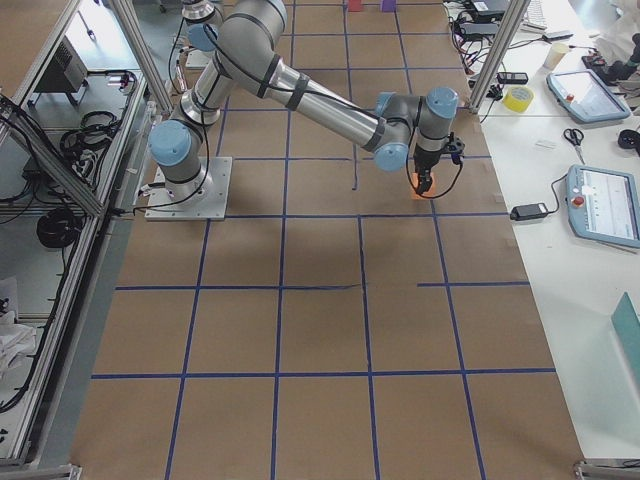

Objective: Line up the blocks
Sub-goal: 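Carry the orange cube with the right gripper toward the table center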

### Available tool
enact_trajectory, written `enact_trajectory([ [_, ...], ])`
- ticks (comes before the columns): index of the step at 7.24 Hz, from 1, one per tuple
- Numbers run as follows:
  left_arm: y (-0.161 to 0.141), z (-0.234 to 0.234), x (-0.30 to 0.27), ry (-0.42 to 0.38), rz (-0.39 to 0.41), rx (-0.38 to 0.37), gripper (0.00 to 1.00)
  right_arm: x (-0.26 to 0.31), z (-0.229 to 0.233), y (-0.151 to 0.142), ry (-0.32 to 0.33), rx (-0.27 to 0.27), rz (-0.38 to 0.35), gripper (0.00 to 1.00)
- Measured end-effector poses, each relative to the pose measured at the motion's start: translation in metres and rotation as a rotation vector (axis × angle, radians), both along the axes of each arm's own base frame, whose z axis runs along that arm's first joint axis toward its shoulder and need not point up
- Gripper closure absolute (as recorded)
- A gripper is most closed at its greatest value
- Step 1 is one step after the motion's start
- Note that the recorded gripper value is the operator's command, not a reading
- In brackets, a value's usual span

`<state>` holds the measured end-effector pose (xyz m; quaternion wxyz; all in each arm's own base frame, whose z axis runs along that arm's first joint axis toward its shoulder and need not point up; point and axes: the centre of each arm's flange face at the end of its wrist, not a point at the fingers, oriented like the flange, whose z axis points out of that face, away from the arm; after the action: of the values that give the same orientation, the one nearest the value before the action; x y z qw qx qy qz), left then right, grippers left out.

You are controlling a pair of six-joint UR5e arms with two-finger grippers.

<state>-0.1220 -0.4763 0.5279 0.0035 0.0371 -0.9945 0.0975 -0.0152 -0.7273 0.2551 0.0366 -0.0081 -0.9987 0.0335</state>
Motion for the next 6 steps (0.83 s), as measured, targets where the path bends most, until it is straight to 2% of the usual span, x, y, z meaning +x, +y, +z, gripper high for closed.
enact_trajectory([
  [1, 0.0, 0.0, 0.0, 0.0, 0.0, -0.001, 0.0, 0.04, 0.015, 0.003, -0.001, -0.022, 0.0, 0.76],
  [4, -0.001, -0.001, 0.0, 0.001, -0.004, 0.001, 0.0, 0.217, 0.028, 0.03, -0.026, -0.06, -0.02, 0.71],
  [6, -0.001, -0.001, 0.0, -0.001, -0.006, 0.004, 0.0, 0.299, 0.016, 0.054, -0.085, -0.049, -0.097, 0.69],
])
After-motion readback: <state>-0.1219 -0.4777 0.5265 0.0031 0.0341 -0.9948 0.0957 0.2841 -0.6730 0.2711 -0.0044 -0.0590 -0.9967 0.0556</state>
